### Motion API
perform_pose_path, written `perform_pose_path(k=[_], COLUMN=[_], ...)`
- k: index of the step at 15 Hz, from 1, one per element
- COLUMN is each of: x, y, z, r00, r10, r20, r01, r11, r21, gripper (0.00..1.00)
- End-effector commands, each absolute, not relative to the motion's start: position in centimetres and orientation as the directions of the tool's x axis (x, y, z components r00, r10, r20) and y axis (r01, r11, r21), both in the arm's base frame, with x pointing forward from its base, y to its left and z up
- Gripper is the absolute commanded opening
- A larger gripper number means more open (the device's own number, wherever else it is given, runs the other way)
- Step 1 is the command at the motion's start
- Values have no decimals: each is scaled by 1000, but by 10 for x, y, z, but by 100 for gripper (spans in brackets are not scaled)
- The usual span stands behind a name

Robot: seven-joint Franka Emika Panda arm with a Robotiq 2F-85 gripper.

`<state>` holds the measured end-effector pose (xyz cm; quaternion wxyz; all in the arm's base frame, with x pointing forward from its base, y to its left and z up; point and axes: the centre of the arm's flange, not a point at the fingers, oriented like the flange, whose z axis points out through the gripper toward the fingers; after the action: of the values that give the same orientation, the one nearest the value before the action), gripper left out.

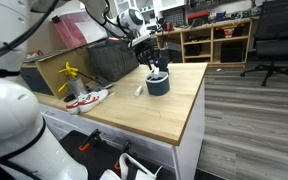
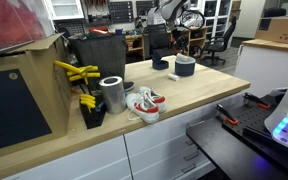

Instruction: Put one white object in the bowl on the right.

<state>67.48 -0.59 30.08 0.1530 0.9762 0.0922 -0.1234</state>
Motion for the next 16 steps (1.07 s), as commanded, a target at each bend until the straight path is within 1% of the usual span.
perform_pose_path(k=[1,4,5,12,16], x=[682,683,684,682,664], y=[-1,7,15,87,132], z=[313,322,328,359,385], r00=[954,955,954,929,901], r10=[139,157,173,312,390], r20=[-265,-252,-244,-200,-191], r01=[209,218,230,352,425], r11=[-944,-947,-946,-911,-881], r21=[256,236,227,216,209], gripper=[74,97,100,100,100])
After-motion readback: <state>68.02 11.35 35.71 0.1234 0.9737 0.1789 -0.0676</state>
